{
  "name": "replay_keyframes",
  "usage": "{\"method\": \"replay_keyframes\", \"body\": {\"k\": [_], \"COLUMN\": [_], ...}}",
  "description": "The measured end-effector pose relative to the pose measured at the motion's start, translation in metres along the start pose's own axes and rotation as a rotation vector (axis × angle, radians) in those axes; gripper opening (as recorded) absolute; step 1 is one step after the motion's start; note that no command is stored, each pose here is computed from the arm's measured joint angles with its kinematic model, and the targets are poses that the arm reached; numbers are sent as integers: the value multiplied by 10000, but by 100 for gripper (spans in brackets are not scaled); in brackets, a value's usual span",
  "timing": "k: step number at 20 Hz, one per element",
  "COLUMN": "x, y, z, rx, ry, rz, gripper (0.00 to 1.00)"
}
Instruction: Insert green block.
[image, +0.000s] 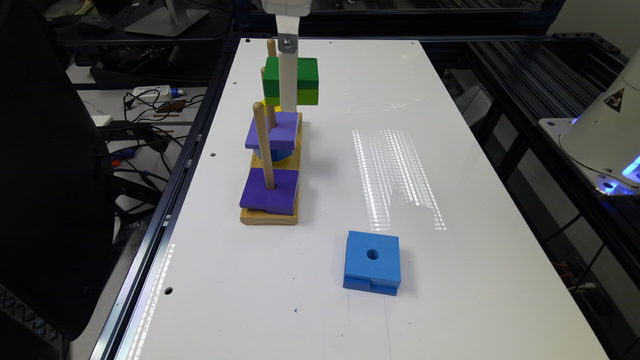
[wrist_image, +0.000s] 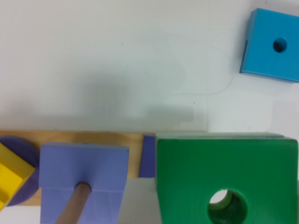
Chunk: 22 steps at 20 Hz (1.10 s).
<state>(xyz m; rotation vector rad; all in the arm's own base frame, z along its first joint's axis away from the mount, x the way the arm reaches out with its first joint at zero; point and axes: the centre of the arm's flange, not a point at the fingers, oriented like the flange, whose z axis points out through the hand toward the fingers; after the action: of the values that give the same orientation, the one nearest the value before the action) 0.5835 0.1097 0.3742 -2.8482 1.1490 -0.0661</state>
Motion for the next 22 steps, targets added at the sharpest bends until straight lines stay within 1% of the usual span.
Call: {"method": "replay_keyframes", "body": {"k": [6, 10, 12, 14, 16, 18, 22], "x": [34, 31, 29, 31, 37, 40, 39], "y": [-65, -73, -77, -82, -88, -91, -92], "z": [28, 23, 27, 74, 116, 125, 125], "rx": [52, 65, 63, 51, 59, 69, 70], "ry": [-33, -29, -35, -67, -81, -80, -80], "rz": [-16, -27, -33, -37, -35, -34, -37], "gripper": [0, 0, 0, 0, 0, 0, 0]}}
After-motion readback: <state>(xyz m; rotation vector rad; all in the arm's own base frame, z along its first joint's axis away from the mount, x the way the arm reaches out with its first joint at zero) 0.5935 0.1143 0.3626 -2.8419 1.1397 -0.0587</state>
